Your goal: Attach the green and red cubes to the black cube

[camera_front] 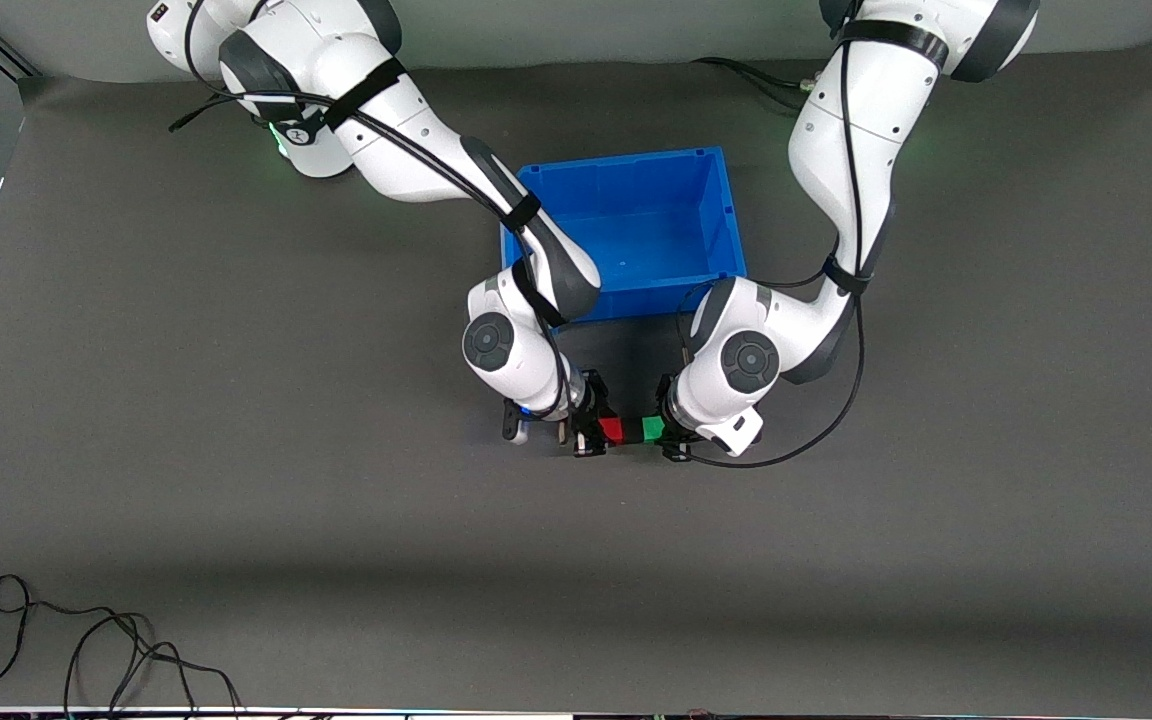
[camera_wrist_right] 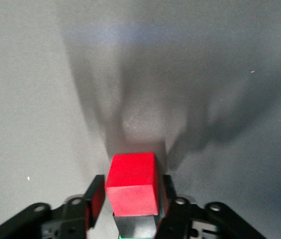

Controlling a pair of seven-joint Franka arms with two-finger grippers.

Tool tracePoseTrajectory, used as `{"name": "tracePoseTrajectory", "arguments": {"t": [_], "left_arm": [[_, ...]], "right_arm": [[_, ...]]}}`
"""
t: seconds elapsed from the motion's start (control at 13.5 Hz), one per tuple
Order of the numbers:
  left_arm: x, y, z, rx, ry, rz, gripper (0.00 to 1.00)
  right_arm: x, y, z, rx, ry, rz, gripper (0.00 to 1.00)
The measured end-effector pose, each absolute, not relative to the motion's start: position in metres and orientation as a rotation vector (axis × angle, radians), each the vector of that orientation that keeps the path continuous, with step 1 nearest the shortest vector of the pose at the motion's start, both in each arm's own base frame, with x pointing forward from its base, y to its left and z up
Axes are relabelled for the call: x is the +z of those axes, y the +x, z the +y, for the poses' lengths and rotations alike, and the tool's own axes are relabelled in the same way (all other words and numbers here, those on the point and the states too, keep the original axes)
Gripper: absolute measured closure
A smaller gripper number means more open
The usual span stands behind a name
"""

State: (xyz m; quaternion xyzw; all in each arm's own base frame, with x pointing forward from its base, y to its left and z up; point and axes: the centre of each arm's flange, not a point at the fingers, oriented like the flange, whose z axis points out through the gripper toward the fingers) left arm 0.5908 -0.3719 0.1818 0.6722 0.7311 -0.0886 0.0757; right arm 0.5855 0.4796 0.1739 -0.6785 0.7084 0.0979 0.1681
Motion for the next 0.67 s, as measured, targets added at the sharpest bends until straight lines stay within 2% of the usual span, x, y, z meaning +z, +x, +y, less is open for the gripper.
{"name": "tracePoseTrajectory", "arguments": {"t": [0.07,0.3,0.37,0.67], "left_arm": [[0.184,0.592,-0.372,-0.263,2.013,2.190,0.44],[0.204,0.601,-0.369,-0.226,2.024,2.152,0.08],[0.220,0.603,-0.368,-0.200,2.093,2.108,0.00],[0.327,0.611,-0.316,-0.194,2.435,1.880,0.00]], "right_arm": [[0.178,0.589,0.479,0.243,-1.952,1.994,0.33],[0.208,0.605,0.465,0.145,-2.052,1.962,0.02],[0.224,0.611,0.456,0.117,-2.112,1.963,0.00],[0.318,0.631,0.398,0.100,-2.359,1.892,0.00]]}}
